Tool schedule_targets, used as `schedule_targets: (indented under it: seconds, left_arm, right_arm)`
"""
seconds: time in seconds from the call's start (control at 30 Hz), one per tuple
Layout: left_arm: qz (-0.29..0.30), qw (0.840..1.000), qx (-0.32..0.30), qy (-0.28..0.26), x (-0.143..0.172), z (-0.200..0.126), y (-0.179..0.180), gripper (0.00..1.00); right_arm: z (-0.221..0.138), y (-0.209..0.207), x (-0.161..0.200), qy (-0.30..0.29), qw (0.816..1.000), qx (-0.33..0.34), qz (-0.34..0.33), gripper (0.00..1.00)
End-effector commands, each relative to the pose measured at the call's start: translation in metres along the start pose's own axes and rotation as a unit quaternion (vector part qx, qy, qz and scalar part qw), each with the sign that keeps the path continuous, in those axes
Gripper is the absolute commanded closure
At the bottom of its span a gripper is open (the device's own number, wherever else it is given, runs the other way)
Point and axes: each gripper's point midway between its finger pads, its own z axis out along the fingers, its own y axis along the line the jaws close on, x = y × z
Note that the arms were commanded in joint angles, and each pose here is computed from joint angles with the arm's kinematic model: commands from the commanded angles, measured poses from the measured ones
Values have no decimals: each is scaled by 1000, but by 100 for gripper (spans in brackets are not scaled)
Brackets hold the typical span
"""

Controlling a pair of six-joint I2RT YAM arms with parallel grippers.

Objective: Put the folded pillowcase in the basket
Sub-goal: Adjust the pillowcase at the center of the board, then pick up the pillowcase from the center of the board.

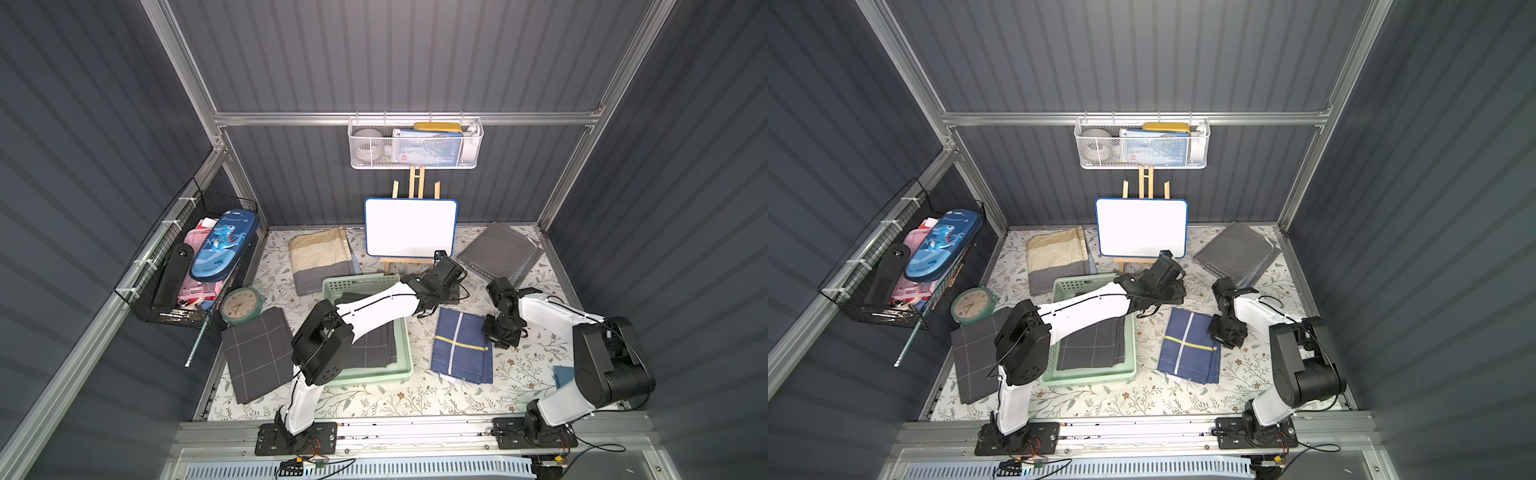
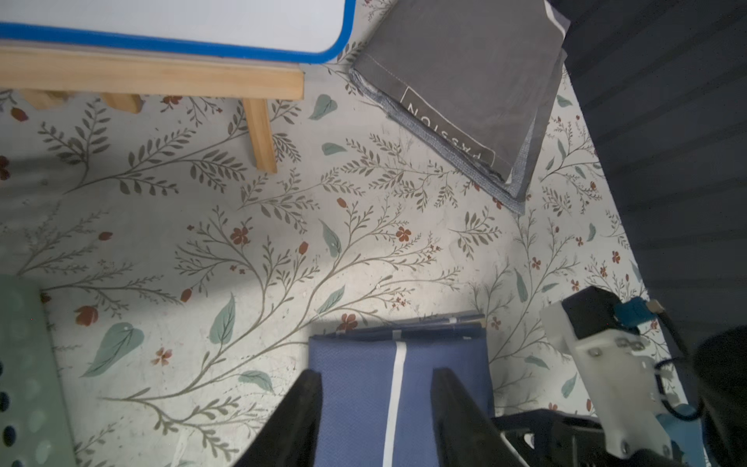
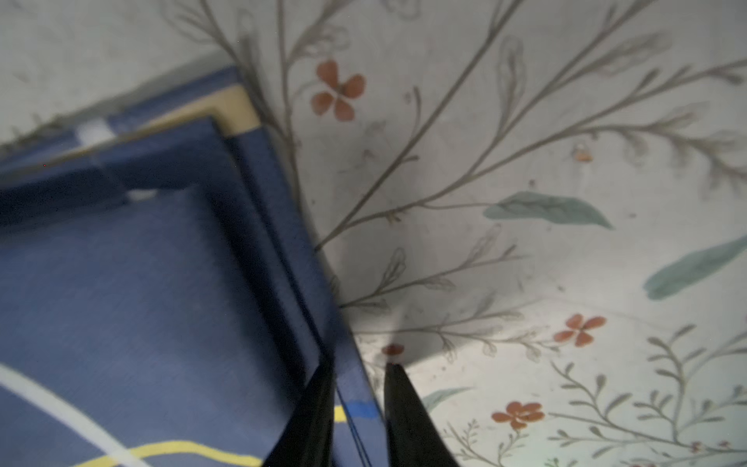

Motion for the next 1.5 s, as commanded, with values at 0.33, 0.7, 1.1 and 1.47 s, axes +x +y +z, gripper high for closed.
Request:
schedule_targets:
  seconds: [0.33, 0.7, 1.1, 1.47]
  left_arm:
    - [-30, 995, -93, 38, 26, 24, 41, 49]
    - [-54, 987, -121, 92, 60, 40, 59, 46]
    - [-76, 986, -114, 91, 60, 66, 72, 50]
    - [-64, 991, -32, 117, 73, 65, 49, 54]
  right_arm:
    - [9, 35, -31, 7, 1000, -30, 2, 66]
    - [-31, 17, -25, -49, 998, -35, 21, 62]
    - [-49, -9, 34, -27, 997, -76, 18, 47]
    - [-17, -11, 48, 33, 997, -58, 26, 44]
